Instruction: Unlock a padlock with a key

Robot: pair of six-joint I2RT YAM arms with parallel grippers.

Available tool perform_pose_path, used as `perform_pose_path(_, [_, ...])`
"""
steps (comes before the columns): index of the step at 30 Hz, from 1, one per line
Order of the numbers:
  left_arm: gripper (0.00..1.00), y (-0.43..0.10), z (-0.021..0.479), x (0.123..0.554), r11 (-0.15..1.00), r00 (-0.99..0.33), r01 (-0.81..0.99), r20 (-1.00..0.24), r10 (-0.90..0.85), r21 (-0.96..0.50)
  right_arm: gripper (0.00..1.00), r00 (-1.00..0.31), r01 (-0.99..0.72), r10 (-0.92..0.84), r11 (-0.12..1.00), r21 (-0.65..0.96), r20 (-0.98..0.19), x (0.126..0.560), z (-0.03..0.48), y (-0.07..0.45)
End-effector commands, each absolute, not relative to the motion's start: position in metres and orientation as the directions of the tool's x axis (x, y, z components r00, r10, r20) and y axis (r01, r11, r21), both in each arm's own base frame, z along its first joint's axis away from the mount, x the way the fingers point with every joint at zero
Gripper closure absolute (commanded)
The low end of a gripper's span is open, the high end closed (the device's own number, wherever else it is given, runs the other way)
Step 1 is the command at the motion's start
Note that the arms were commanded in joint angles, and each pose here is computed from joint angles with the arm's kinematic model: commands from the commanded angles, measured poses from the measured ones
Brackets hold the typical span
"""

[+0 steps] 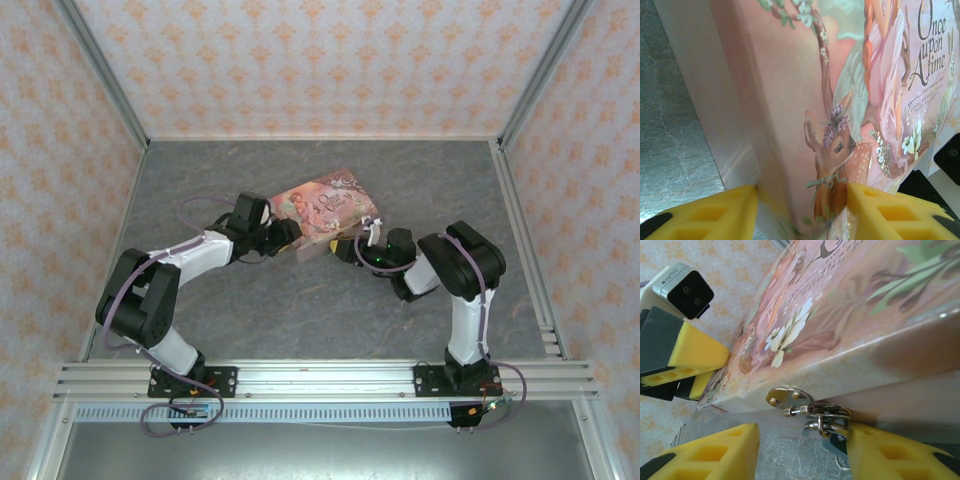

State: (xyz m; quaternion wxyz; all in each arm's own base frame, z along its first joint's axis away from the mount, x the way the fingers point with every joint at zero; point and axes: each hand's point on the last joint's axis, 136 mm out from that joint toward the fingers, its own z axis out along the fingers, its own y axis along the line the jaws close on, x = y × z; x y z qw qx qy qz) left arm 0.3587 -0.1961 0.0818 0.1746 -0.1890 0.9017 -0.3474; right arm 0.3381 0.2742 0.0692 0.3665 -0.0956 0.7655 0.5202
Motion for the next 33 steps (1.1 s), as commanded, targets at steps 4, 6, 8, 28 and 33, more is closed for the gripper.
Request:
perform_pose_path(4, [0.52,-0.182,0.036,0.324,0.754,-0.892,-0.334,-0.070,-0.447,-0.565,0.56,-0.673,-0.598,0.223,0.396,0.696,-0.705,0.332,0.085,0.280])
perform_pose_path(6, [0.52,-0.183,0.036,0.324,0.754,-0.892,-0.334,-0.070,-0.447,-0.565,0.61,-0.670,-0.604,0.219,0.394,0.692,-0.709,0.331,0.087,0.280])
perform_pose_path(8, [0.52,-0.182,0.036,0.323,0.755,-0.892,-0.335,-0.069,-0.447,-0.564,0.64,-0.669,-0.605,0.214,0.397,0.690,-0.711,0.330,0.087,0.279])
perform_pose_path(28, [0.52,-0.181,0.035,0.323,0.758,-0.892,-0.335,-0.072,-0.447,-0.560,0.97,-0.674,-0.595,0.202,0.422,0.684,-0.710,0.333,0.084,0.277])
perform_pose_path(33, [0.52,-0.179,0.035,0.323,0.763,-0.891,-0.336,-0.077,-0.448,-0.552,0.99,-0.665,-0.581,0.222,0.446,0.681,-0.713,0.335,0.085,0.270])
